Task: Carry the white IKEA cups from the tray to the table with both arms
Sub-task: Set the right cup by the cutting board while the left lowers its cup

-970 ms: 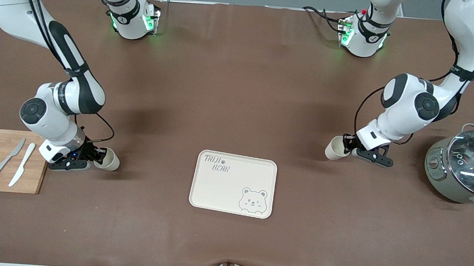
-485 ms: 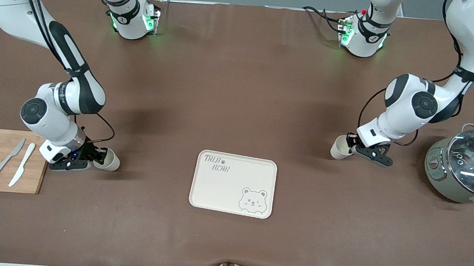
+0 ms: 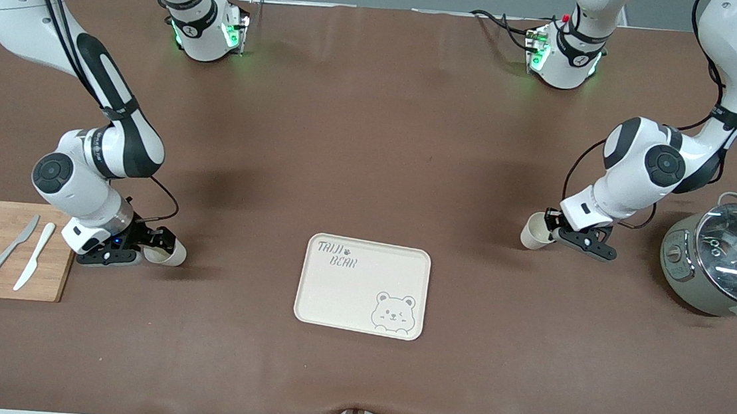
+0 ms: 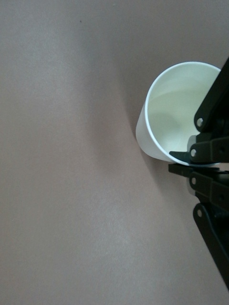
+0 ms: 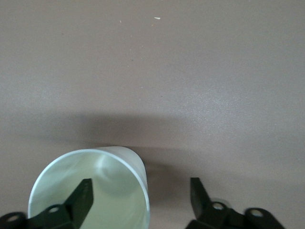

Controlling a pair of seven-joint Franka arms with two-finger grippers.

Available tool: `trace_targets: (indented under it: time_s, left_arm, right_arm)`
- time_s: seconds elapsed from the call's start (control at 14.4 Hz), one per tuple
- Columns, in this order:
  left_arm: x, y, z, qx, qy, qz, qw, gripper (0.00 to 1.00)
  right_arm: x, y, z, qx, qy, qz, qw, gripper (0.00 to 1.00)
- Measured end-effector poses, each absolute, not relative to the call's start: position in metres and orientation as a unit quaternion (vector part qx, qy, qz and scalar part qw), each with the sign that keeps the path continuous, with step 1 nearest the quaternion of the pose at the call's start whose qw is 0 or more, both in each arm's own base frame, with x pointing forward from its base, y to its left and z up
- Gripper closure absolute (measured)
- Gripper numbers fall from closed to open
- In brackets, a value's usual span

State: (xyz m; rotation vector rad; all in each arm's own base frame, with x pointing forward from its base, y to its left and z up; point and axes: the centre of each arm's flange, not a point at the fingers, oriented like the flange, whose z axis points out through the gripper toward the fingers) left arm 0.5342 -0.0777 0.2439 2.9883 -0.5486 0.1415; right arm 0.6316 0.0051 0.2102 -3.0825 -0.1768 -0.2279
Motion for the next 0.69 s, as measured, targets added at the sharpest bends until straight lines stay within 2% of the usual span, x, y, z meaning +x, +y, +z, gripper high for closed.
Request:
trace_targets:
  time_s: [0.07,0.28,0.42,0.55,0.62,0.69]
  left_arm:
    - [0.534,-0.076,0.240,0.981,-0.183,0.045,0.049,0.95]
    - [0.537,-0.067,0.228,0.979,-0.190,0.047,0.048,0.95]
    - [0.538,-0.067,0.228,0.979,-0.191,0.048,0.048,0.95]
    - [0.538,-0.066,0.228,0.979,-0.191,0.048,0.047,0.95]
    - [0.539,-0.065,0.229,0.978,-0.195,0.050,0.044,0.90]
    - [0.539,-0.064,0.228,0.977,-0.205,0.051,0.036,0.80]
  right_arm:
    - [0.632,0.005,0.211,-0.995,-0.057,-0.074,0.023,0.00]
    - [0.637,0.003,0.218,-0.995,-0.056,-0.077,0.021,0.00]
    - [0.646,0.000,0.236,-0.997,-0.055,-0.048,0.013,0.00]
    - [0.661,0.001,0.278,-0.998,-0.053,-0.013,0.007,0.00]
    - [0.669,0.003,0.310,-0.999,-0.047,0.003,0.012,0.00]
    - [0.675,0.004,0.346,-0.999,-0.041,0.019,0.016,0.00]
